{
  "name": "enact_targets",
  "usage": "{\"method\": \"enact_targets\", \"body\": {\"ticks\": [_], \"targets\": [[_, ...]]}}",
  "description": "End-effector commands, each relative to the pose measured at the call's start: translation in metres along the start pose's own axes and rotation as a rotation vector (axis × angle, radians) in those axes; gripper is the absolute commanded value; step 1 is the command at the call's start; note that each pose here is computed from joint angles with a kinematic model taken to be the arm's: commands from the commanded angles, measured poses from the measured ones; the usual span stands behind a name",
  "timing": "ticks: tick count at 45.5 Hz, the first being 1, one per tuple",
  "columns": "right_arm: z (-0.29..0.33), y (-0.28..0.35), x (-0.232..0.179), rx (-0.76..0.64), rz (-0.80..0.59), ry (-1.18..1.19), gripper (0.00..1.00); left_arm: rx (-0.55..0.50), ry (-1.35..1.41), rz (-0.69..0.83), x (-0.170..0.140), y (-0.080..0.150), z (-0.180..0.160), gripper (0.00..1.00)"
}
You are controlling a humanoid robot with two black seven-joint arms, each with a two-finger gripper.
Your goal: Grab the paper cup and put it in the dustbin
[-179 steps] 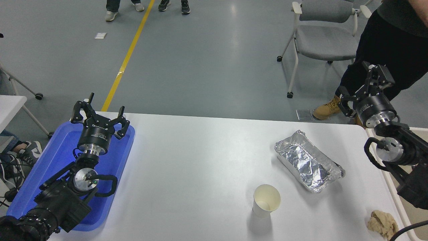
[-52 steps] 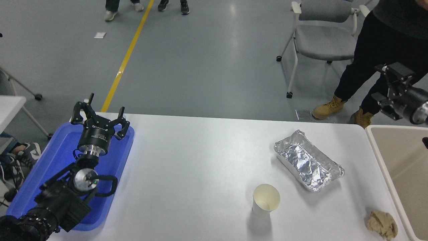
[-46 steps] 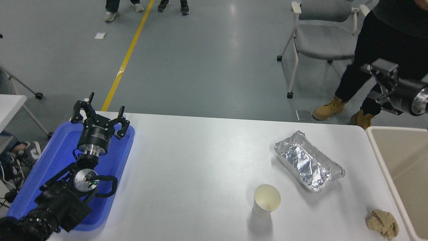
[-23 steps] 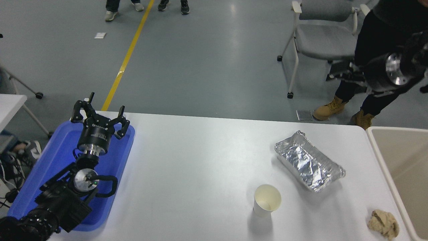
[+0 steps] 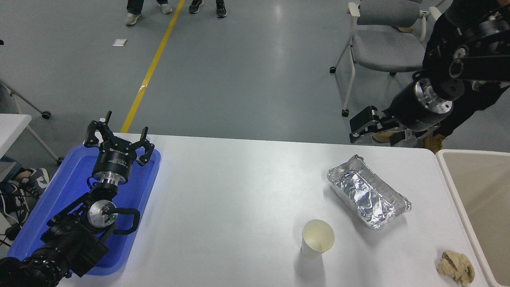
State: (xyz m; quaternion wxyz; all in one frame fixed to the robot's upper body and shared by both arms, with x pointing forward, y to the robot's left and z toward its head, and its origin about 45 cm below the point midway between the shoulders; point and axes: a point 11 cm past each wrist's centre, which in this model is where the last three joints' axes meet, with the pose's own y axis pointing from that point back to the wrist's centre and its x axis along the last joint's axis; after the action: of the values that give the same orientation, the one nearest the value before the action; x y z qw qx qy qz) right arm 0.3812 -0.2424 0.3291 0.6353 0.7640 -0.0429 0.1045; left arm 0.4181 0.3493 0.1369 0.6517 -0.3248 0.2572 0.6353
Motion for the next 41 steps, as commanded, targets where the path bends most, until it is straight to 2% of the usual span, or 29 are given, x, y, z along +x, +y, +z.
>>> {"method": "enact_targets", "body": {"ticks": [1,17,28,41], "targets": [[-0.026,-0.016,-0.018,0.017,-0.071,0.061,1.0,0.0,0.0,0.0,0.0,0.0,0.0,1.0],[-0.028,-0.064,-0.039,0.007,-0.123,0.086,1.0,0.0,0.0,0.0,0.0,0.0,0.0,1.0],[-0.025,-0.11,-0.072,0.032,-0.187,0.069,1.0,-0.001,0.002,-0.001,0.0,0.0,0.0,1.0],[-0.014,-0.157,-0.096,0.052,-0.184,0.03,1.0,-0.001,0.002,-0.001,0.0,0.0,0.0,1.0]]}}
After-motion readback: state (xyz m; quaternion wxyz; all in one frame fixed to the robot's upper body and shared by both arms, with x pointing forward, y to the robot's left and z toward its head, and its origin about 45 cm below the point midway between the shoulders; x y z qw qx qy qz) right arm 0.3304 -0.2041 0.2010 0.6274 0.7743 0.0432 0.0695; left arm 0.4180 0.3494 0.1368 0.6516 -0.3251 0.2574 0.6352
